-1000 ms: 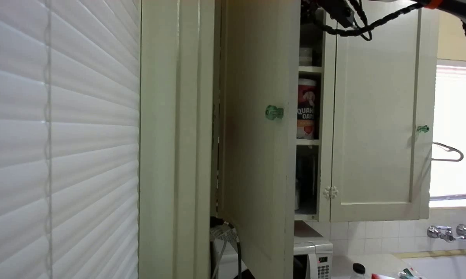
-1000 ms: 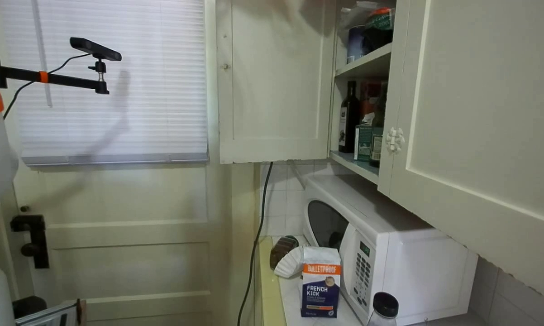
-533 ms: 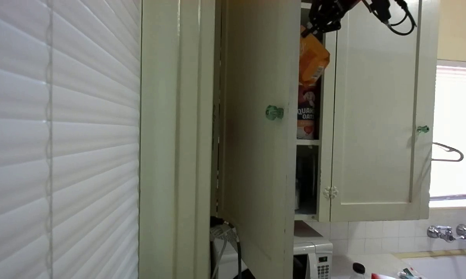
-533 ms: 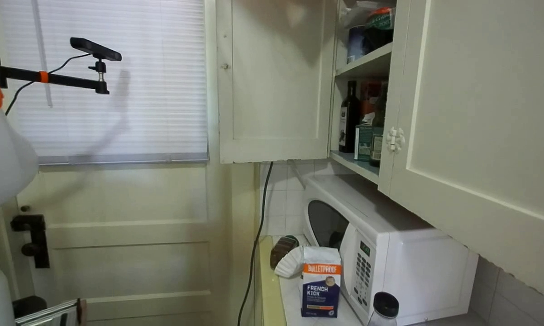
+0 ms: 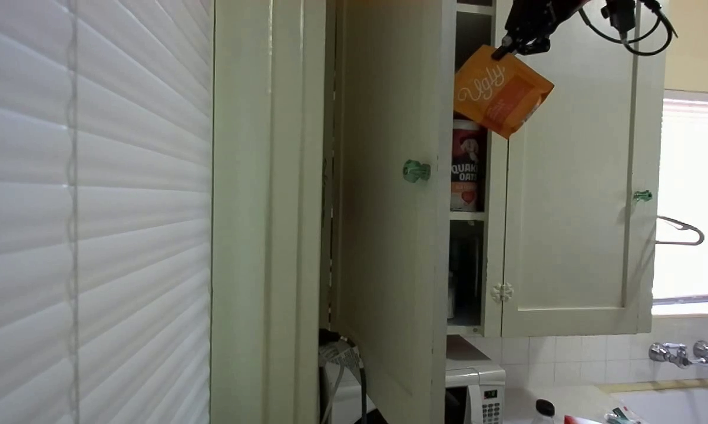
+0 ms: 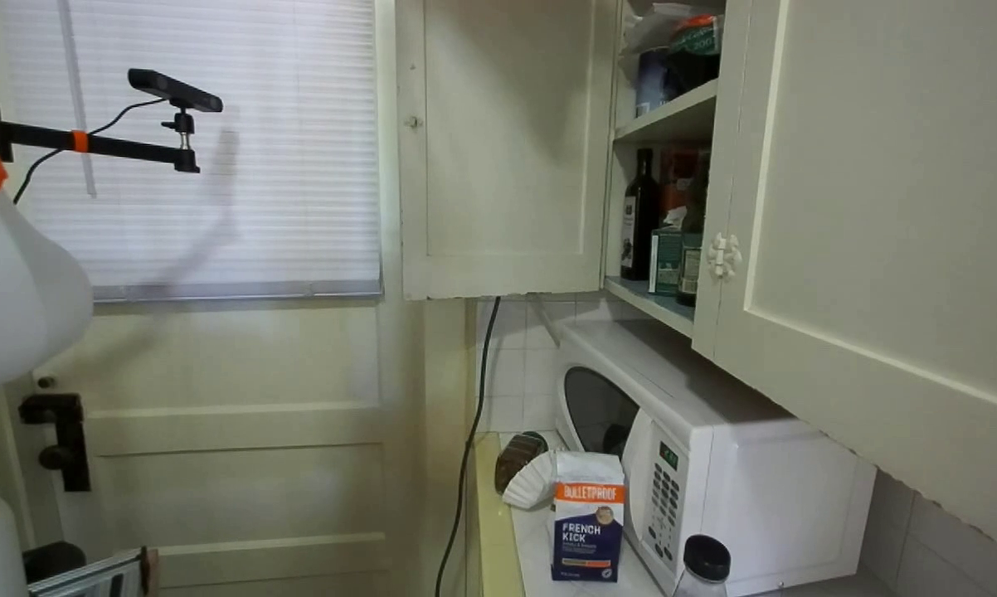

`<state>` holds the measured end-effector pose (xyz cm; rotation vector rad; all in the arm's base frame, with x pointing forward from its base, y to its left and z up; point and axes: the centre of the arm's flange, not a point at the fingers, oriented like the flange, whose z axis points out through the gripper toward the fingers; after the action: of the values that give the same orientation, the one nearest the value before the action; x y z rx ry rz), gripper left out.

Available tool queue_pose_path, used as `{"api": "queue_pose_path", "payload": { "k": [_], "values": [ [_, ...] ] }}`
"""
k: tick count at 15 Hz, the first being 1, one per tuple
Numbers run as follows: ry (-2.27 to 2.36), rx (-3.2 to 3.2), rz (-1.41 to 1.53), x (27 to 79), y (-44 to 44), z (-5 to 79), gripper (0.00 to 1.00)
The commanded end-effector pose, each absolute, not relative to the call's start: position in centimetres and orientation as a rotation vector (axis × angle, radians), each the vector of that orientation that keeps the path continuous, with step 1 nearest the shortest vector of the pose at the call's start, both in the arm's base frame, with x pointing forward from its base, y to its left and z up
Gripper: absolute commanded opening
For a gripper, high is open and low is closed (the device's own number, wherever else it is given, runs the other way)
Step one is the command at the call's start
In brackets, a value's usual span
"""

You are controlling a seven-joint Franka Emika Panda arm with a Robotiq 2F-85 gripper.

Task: Remove the orange packet from the top cabinet

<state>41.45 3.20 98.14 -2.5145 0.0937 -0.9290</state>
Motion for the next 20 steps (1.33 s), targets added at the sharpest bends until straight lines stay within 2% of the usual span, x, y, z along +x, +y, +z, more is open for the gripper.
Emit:
{"api": "queue_pose_path", "payload": {
  "k": [1,8,16,17,20],
  "values": [
    [-0.029,-2.446,-0.857,37.8,1.6,93.5,0.0],
    [-0.162,-2.259,-0.845,38.7,0.7,90.8,0.0],
    [-0.18,-2.357,-0.94,41.6,2.1,87.3,0.0],
    [-0.229,-2.327,-0.899,45.3,0.4,93.1,0.01],
    [-0.195,-2.354,-0.908,44.9,1.2,92.2,0.01]
  ]
}}
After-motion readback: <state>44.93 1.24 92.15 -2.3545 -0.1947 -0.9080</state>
